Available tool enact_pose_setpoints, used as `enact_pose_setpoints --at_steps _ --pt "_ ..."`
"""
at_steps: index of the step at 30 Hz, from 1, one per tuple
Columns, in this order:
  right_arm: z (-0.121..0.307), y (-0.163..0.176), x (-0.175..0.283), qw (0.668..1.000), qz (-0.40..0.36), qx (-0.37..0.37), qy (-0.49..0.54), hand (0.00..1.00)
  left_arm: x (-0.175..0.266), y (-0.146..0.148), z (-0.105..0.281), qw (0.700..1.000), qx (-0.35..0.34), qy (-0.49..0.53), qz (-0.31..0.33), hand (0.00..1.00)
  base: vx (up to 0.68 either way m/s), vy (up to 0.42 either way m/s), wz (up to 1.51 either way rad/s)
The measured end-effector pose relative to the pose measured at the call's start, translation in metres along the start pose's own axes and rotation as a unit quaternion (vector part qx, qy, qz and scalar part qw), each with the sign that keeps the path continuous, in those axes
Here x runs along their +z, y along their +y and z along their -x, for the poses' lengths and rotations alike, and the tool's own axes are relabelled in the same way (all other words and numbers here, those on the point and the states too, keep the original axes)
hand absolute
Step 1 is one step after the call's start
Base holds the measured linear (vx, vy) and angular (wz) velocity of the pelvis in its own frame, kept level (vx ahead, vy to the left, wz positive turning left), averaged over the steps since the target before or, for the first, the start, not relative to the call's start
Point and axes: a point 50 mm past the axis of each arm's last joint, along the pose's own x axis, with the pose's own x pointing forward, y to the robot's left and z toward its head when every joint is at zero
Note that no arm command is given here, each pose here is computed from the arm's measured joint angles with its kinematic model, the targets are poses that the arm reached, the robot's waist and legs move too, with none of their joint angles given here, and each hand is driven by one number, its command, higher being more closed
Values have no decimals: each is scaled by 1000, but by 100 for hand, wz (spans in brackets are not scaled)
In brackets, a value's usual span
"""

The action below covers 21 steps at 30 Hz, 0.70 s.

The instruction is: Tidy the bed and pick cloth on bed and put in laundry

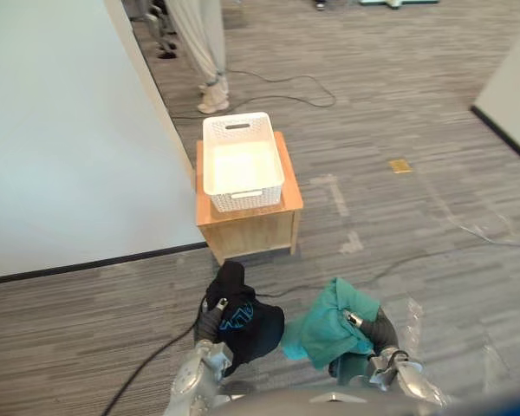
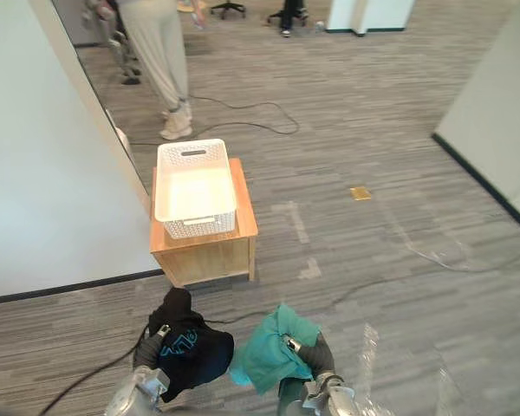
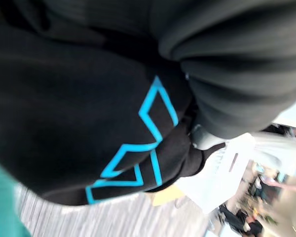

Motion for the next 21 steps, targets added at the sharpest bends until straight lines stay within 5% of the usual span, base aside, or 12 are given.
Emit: enact_pose_setpoints --at_steps 10,21 --pt "-13 1 16 999 10 -19 -30 100 -3 -19 3 995 -93 -10 -18 100 338 -257 -3" --pt "-21 22 15 999 37 20 -27 100 8 -67 -16 986 -159 -21 -34 100 334 106 -120"
